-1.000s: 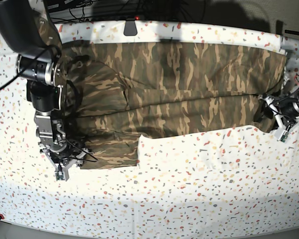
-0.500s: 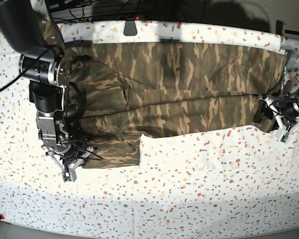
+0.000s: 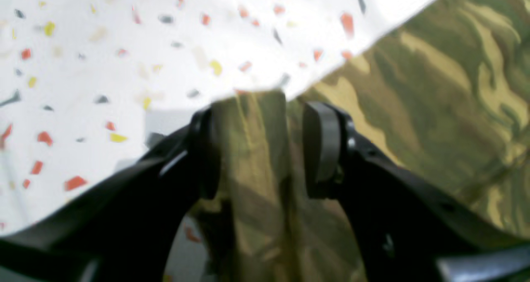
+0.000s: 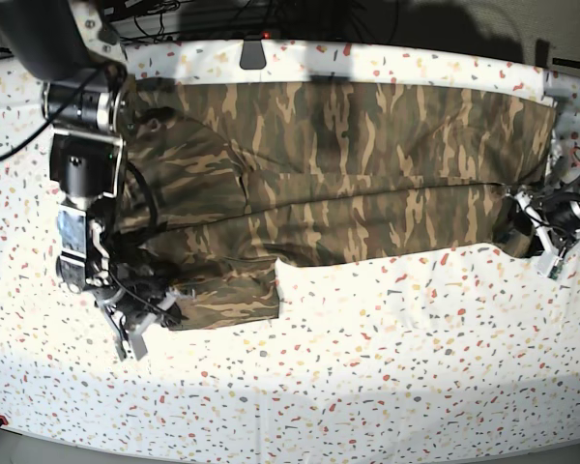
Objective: Fold the T-shirt properly
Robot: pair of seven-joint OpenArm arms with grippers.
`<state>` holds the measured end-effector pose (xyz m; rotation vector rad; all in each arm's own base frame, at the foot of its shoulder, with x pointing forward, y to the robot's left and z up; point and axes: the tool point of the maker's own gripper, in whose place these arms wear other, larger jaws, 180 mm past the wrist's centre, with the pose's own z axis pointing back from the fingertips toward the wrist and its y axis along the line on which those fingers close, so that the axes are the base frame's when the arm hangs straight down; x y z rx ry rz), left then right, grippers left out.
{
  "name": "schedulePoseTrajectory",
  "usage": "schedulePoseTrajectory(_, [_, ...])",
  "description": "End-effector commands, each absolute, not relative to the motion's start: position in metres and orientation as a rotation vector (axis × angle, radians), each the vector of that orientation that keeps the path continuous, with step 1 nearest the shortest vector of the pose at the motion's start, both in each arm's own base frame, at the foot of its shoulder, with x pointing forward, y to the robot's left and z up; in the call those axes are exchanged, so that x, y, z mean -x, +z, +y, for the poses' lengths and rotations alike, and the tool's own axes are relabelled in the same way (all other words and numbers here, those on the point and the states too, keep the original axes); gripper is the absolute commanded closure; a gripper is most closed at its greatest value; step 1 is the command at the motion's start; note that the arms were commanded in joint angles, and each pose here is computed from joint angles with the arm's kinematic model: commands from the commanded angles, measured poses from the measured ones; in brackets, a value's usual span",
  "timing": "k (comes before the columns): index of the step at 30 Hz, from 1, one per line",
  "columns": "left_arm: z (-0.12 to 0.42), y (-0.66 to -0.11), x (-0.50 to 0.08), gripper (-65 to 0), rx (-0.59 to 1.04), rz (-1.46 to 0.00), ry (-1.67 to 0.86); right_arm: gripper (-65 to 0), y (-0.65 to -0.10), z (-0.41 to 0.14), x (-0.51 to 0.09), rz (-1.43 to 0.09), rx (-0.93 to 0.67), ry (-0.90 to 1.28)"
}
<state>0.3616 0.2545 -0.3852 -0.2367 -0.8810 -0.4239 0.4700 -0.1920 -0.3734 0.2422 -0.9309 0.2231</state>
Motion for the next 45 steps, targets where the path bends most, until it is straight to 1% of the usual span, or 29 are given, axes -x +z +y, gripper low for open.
schedulePoseTrajectory(1, [0.266, -0.359, -0.377, -29.6, 0.219, -0.965, -0.405, 0.0, -0.345, -0.193, -0.479, -1.000, -0.246, 0.245])
schedulePoseTrajectory(3, [0.272, -0.352, -0.381, -29.6, 0.218, -0.999, -0.365, 0.0, -0.343, -0.188, -0.462, -0.994, -0.238, 0.308])
schedulePoseTrajectory(6, [0.278, -0.340, -0.385, -29.6, 0.246, -1.048, -0.306, 0.0, -0.329, -0.177, -0.443, -1.027, -0.217, 0.413])
schedulePoseTrajectory(11, [0.272, -0.341, -0.386, -29.6, 0.271, -1.050, -0.289, 0.0, -0.286, -0.170, -0.454, -1.167, -0.227, 0.436])
schedulePoseTrajectory(12, [0.270, -0.343, -0.385, -29.6, 0.276, -1.043, -0.287, -4.4, -0.276, -0.168, -0.459, -1.210, -0.235, 0.435])
schedulePoseTrajectory(14, [0.263, -0.347, -0.385, -29.6, 0.291, -1.035, -0.284, -20.4, -0.253, -0.166, -0.468, -1.302, -0.246, 0.434])
schedulePoseTrajectory(15, [0.260, -0.349, -0.384, -29.6, 0.298, -1.033, -0.281, -25.7, -0.242, -0.165, -0.472, -1.344, -0.254, 0.432])
schedulePoseTrajectory(16, [0.258, -0.350, -0.384, -29.6, 0.304, -1.033, -0.278, -28.3, -0.235, -0.164, -0.475, -1.357, -0.261, 0.429])
schedulePoseTrajectory(19, [0.249, -0.356, -0.382, -29.6, 0.321, -1.015, -0.274, -28.4, -0.222, -0.162, -0.482, -1.354, -0.297, 0.411])
schedulePoseTrajectory(22, [0.242, -0.362, -0.381, -29.6, 0.335, -0.994, -0.271, -28.4, -0.209, -0.163, -0.490, -1.344, -0.270, 0.427])
schedulePoseTrajectory(23, [0.240, -0.362, -0.381, -29.6, 0.339, -0.996, -0.270, -28.4, -0.211, -0.165, -0.492, -1.310, -0.247, 0.438])
schedulePoseTrajectory(25, [0.239, -0.363, -0.381, -29.6, 0.343, -0.997, -0.268, -28.4, -0.221, -0.171, -0.498, -1.229, -0.158, 0.467])
schedulePoseTrajectory(27, [0.238, -0.362, -0.382, -29.6, 0.343, -1.000, -0.268, -28.4, -0.237, -0.188, -0.512, -1.167, -0.056, 0.420])
schedulePoseTrajectory(32, [0.239, -0.364, -0.380, -29.6, 0.342, -0.990, -0.269, -28.3, -0.297, -0.209, -0.530, -0.956, 0.011, 0.309])
schedulePoseTrajectory(34, [0.239, -0.364, -0.381, -29.6, 0.342, -0.990, -0.270, -28.3, -0.316, -0.216, -0.535, -0.901, 0.037, 0.264])
schedulePoseTrajectory(38, [0.239, -0.364, -0.380, -29.6, 0.342, -0.989, -0.270, -28.2, -0.338, -0.225, -0.539, -0.875, 0.065, 0.200])
schedulePoseTrajectory(45, [0.239, -0.364, -0.380, -29.6, 0.341, -0.990, -0.270, -28.2, -0.368, -0.209, -0.526, -0.870, 0.049, 0.195])
